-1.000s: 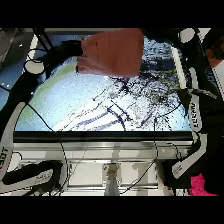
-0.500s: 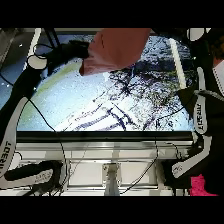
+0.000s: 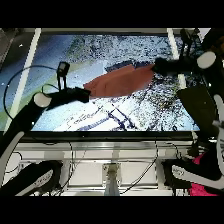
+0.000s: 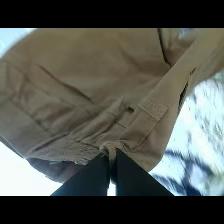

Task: Fold the clothes and pants, and hang the long-sleeved shirts on hangers.

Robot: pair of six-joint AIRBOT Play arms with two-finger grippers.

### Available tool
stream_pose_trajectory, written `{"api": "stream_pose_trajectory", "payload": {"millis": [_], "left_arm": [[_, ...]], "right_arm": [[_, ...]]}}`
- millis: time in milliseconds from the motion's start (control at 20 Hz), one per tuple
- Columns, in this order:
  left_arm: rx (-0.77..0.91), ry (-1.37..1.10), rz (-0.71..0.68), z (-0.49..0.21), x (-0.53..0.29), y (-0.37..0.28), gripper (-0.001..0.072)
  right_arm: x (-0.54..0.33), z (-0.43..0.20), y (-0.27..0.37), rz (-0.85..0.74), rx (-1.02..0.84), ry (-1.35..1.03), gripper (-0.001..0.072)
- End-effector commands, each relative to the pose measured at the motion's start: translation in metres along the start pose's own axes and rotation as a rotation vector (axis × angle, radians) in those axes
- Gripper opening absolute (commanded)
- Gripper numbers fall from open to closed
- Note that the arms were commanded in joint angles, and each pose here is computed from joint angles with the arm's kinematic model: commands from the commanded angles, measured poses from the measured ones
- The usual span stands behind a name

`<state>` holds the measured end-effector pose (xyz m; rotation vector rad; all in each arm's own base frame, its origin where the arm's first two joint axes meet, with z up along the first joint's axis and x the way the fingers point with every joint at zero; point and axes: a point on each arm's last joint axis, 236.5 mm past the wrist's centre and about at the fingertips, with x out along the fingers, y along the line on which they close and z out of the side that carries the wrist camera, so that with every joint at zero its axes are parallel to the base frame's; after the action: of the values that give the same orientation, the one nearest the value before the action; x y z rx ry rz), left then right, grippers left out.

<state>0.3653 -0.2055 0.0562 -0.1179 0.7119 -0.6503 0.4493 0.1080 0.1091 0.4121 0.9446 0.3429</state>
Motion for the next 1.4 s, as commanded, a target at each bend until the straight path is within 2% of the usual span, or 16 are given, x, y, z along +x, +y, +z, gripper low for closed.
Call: {"api": "stream_pose_trajectory", "payload": {"millis": [0, 300, 400, 600, 750, 1000, 1200, 1350], "left_arm": [[-0.037, 0.104, -0.067, -0.066, -0.015, -0.032, 0.0011], [-0.105, 0.184, -0.142, -0.126, -0.032, -0.07, 0.0012], [-0.098, 0.174, -0.147, -0.128, -0.036, -0.072, 0.0011], [-0.1, -0.003, -0.071, -0.083, -0.037, -0.055, 0.0011], [-0.149, -0.15, 0.007, -0.048, -0.039, -0.034, 0.0012], [-0.185, -0.311, 0.11, -0.014, -0.045, -0.005, 0.0013], [-0.333, -0.323, 0.195, -0.021, -0.023, 0.028, 0.0013], [-0.413, -0.308, 0.311, -0.041, -0.001, 0.065, 0.0015]], "right_arm": [[-0.015, -0.083, -0.011, -0.023, 0.055, 0.094, 0.0007], [-0.042, -0.206, -0.017, -0.029, 0.134, 0.243, 0.0007], [-0.048, -0.211, -0.015, -0.025, 0.124, 0.234, 0.0007], [-0.046, -0.15, -0.01, -0.024, 0.062, 0.094, 0.0006], [-0.027, -0.102, -0.005, -0.007, 0.038, 0.077, 0.0006], [0.052, -0.032, 0.007, 0.01, 0.0, 0.055, 0.0006], [0.116, -0.005, 0.007, 0.01, 0.043, 0.014, 0.0007], [0.141, 0.032, 0.006, -0.004, 0.057, -0.171, 0.0008]]}}
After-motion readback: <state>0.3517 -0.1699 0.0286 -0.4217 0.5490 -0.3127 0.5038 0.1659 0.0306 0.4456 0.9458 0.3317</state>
